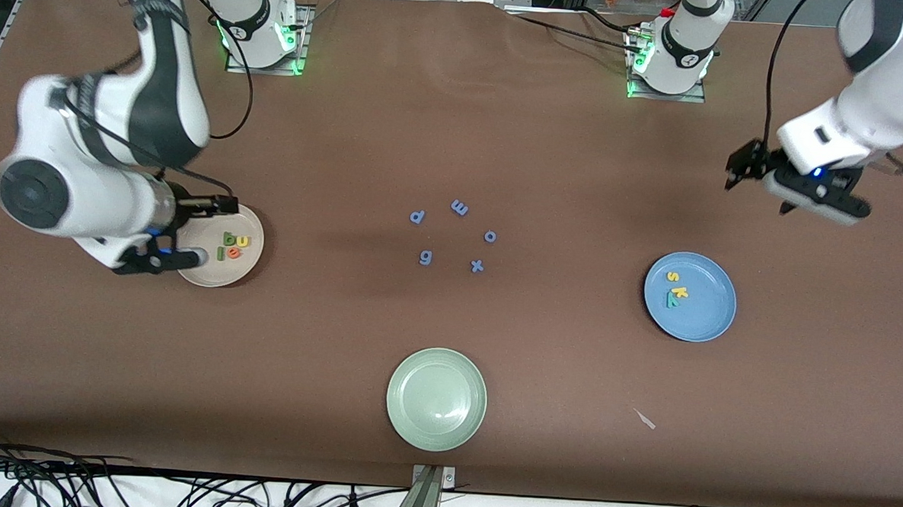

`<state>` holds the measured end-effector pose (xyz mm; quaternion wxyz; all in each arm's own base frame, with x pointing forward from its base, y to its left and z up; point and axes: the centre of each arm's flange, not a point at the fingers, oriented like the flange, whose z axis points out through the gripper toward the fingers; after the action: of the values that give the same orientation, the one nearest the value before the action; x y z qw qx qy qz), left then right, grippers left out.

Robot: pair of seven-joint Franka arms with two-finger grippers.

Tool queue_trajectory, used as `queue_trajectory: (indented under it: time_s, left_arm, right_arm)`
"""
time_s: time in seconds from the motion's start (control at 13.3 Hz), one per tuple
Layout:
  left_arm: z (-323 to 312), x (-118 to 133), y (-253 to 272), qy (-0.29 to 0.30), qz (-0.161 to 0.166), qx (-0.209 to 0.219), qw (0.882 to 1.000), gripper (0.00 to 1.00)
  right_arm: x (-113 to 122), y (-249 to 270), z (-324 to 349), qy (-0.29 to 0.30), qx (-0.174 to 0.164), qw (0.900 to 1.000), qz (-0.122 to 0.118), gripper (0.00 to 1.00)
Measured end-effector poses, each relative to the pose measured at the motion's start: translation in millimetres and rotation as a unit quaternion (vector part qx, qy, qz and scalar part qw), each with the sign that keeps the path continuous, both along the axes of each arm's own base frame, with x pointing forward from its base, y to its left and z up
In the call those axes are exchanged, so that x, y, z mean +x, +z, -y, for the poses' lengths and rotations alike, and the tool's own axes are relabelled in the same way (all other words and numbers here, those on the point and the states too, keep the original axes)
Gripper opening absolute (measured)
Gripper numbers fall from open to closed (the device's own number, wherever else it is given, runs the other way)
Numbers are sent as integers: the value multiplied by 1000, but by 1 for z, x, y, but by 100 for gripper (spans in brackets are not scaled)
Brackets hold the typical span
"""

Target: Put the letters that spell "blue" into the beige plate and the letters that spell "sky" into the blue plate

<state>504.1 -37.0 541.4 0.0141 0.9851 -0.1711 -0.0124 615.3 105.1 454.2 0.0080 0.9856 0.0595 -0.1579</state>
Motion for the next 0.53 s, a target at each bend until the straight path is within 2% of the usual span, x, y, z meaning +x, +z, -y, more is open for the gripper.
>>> queue_trajectory:
  time_s: [0.15,0.3,0.53]
  left_arm:
    - [5,-8,57,28,-7,24,999,100]
    - [5,-13,91,56,-13,34,998,100]
    - [-6,-5,91,90,-28,35,995,100]
  right_arm:
    - [-16,34,21,1,-6,1000,17,100]
    - [-28,61,46,-6,-8,999,36,100]
    - [-41,98,82,-27,-1,997,66,100]
